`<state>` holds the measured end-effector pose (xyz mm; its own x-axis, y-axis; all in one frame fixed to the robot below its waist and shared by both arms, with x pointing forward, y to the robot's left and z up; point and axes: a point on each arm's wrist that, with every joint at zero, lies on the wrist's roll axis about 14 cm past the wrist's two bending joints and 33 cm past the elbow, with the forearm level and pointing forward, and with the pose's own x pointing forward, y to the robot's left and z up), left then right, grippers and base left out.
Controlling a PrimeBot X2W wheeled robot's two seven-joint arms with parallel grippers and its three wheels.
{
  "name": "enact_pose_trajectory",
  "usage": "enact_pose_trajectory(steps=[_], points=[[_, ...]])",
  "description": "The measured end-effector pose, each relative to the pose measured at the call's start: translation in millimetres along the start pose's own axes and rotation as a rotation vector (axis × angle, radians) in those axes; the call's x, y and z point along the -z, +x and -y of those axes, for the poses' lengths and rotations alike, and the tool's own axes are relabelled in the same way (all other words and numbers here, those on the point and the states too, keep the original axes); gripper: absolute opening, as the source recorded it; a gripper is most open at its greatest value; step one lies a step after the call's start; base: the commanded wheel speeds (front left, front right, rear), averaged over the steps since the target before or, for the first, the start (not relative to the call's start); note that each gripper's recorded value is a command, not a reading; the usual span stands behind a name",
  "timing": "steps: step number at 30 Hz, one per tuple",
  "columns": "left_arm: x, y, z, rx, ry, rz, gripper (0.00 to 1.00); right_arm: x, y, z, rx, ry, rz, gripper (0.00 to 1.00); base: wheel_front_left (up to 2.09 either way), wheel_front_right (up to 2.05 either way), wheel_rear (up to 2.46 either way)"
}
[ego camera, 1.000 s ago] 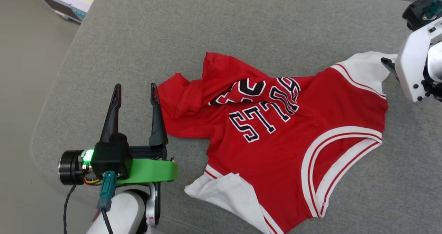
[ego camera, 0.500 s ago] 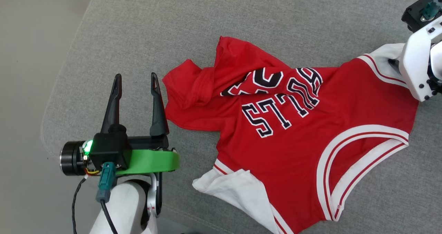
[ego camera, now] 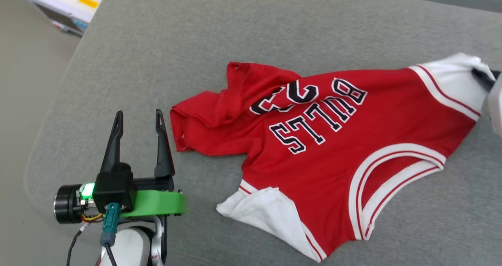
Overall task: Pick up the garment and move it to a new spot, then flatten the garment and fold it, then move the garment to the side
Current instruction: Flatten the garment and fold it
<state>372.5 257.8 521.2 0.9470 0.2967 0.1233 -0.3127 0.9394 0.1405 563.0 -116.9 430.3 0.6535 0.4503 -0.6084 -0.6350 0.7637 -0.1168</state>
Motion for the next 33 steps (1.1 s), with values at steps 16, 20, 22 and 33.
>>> enact_pose_trajectory(steps=[16,20,22,33], points=[[-23.6,-12.0,31.4,0.119,-0.063,0.072,1.00,156.4,-152.6,46.1,0.291,0.322,-0.150,0.00,0.00,0.00,0.00],[-28.7,-13.8,36.6,0.140,-0.071,0.087,1.00,210.5,-176.6,20.6,0.309,0.430,-0.236,0.00,0.00,0.00,0.00],[-31.3,-14.3,38.8,0.150,-0.071,0.095,1.00,232.3,-187.0,8.6,0.320,0.483,-0.267,0.00,0.00,0.00,0.00],[-30.0,-19.9,38.8,0.162,-0.062,0.091,1.00,169.2,-188.5,29.3,0.392,0.397,0.003,1.00,0.00,0.00,0.00]])
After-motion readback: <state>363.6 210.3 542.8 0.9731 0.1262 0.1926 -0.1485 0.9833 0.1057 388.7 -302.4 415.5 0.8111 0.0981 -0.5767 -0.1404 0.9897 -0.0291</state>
